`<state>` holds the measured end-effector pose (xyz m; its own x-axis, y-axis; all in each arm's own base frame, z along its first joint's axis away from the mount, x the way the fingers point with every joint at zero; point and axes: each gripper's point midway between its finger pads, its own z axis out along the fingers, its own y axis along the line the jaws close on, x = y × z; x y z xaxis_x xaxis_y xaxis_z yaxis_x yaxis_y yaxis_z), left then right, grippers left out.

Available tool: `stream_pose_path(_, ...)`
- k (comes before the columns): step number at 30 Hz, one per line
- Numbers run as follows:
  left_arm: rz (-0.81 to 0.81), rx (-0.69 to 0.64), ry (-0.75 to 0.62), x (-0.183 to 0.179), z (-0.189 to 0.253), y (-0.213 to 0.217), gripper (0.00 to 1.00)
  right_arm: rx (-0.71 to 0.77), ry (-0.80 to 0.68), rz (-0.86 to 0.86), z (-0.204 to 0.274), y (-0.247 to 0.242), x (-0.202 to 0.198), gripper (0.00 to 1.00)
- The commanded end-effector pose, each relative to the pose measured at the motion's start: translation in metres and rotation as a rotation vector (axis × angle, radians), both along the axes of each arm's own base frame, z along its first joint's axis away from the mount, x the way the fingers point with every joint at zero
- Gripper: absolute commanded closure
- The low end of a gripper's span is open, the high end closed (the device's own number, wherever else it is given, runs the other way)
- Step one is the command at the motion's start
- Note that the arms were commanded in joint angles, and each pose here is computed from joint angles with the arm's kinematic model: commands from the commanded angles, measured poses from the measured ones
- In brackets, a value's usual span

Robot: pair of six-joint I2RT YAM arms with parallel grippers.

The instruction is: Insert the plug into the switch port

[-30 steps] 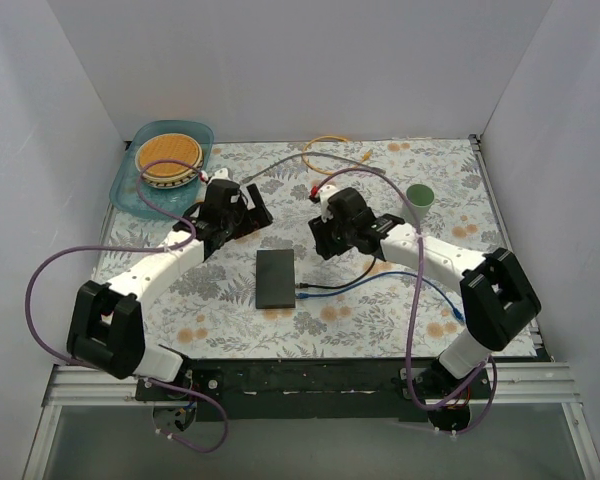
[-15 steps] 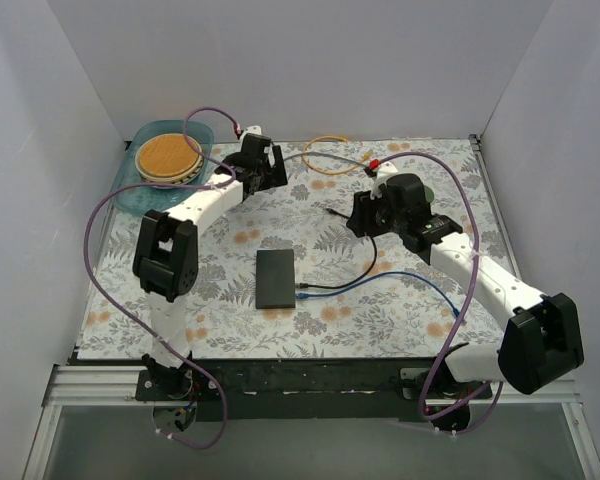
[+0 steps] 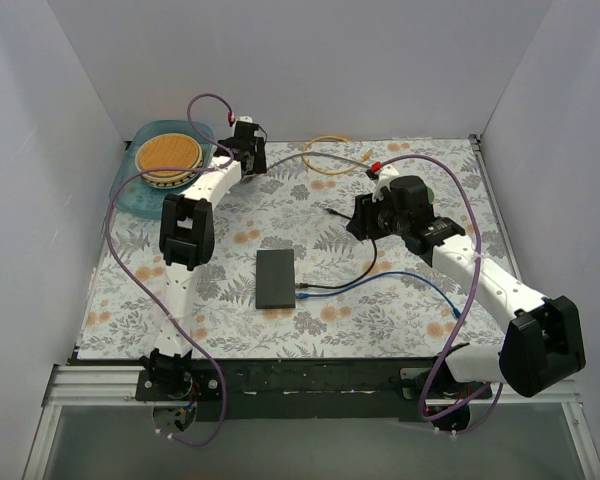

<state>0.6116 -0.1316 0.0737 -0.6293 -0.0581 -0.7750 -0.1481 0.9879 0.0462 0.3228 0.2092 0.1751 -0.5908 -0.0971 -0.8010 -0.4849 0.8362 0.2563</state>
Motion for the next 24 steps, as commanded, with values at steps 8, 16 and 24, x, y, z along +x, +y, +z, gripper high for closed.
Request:
stream_pose_path(8, -0.106, -0.035, 0.019, 0.007, -0.018, 0.001, 0.29, 0.025, -0.019, 0.003, 0.01, -0.001, 0.002, 0.44)
stream_pose_path(16, -0.172, -0.105, 0.061, -0.006, -0.041, -0.014, 0.33, 0.024, -0.016, 0.003, 0.008, -0.001, 0.001, 0.44)
stream_pose_path(24, -0.172, -0.112, 0.118, -0.015, -0.059, -0.015, 0.74, 0.028, -0.023, 0.001, 0.01, -0.003, 0.0, 0.44)
